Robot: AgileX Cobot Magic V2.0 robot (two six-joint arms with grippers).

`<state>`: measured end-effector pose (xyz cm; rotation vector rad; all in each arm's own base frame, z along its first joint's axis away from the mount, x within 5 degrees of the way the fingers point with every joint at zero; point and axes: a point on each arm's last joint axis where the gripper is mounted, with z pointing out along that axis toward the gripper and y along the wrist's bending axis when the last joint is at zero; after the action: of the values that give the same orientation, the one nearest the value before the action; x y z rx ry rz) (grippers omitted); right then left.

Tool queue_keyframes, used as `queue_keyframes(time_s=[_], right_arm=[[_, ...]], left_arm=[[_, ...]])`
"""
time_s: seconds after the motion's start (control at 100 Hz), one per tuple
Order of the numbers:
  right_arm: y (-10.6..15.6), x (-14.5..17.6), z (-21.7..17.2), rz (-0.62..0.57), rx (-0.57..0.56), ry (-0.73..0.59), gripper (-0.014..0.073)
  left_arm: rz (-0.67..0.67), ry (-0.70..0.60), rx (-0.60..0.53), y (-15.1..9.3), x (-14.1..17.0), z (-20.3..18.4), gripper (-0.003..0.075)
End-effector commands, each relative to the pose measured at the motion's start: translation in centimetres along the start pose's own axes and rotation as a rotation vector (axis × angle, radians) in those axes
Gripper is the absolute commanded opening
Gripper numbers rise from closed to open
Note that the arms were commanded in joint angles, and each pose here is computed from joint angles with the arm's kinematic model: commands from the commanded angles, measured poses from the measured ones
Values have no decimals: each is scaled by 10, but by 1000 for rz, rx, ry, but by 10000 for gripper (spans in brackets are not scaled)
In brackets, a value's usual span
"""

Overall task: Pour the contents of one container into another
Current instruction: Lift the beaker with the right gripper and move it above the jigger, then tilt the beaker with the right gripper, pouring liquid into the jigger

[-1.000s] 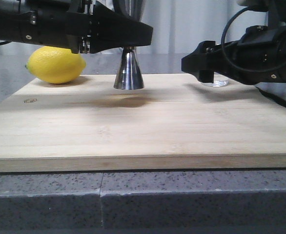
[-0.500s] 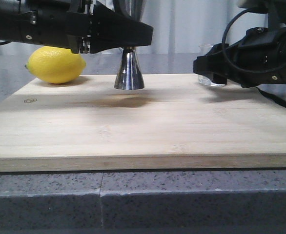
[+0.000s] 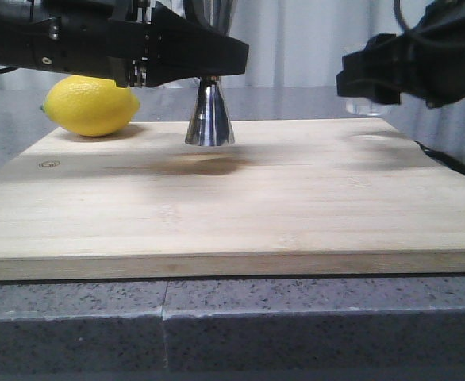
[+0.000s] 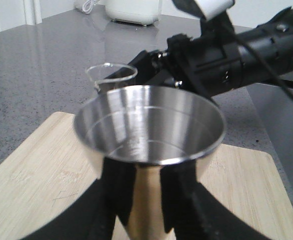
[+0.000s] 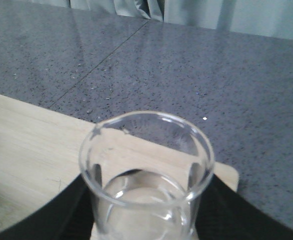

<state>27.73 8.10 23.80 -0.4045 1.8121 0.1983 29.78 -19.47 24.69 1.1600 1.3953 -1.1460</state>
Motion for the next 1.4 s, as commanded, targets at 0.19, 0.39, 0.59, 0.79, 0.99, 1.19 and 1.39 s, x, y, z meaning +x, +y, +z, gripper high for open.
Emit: queue_keyframes(time_s=[0.19, 0.39, 0.59, 0.79, 0.99, 1.19, 1.39], right_arm=[[5, -90, -45, -63, 46, 8, 288], [21, -130, -61, -128, 22, 111, 288], [45, -166, -79, -240, -50, 131, 288], [61, -192, -93, -356, -110, 110, 288], [76, -206, -88, -489, -157, 170, 288], [90, -207, -69, -657, -204, 260, 288], [94, -204, -49, -768, -208, 328, 288]], left_arm=[[26, -149, 53, -9, -32, -2, 199], [26, -149, 53, -9, -32, -2, 199], [26, -149, 53, -9, -32, -2, 199], [26, -149, 53, -9, -32, -2, 199], [26, -149, 53, -9, -32, -2, 199], [26, -149, 53, -9, -32, -2, 199], [26, -149, 53, -9, -32, -2, 199]])
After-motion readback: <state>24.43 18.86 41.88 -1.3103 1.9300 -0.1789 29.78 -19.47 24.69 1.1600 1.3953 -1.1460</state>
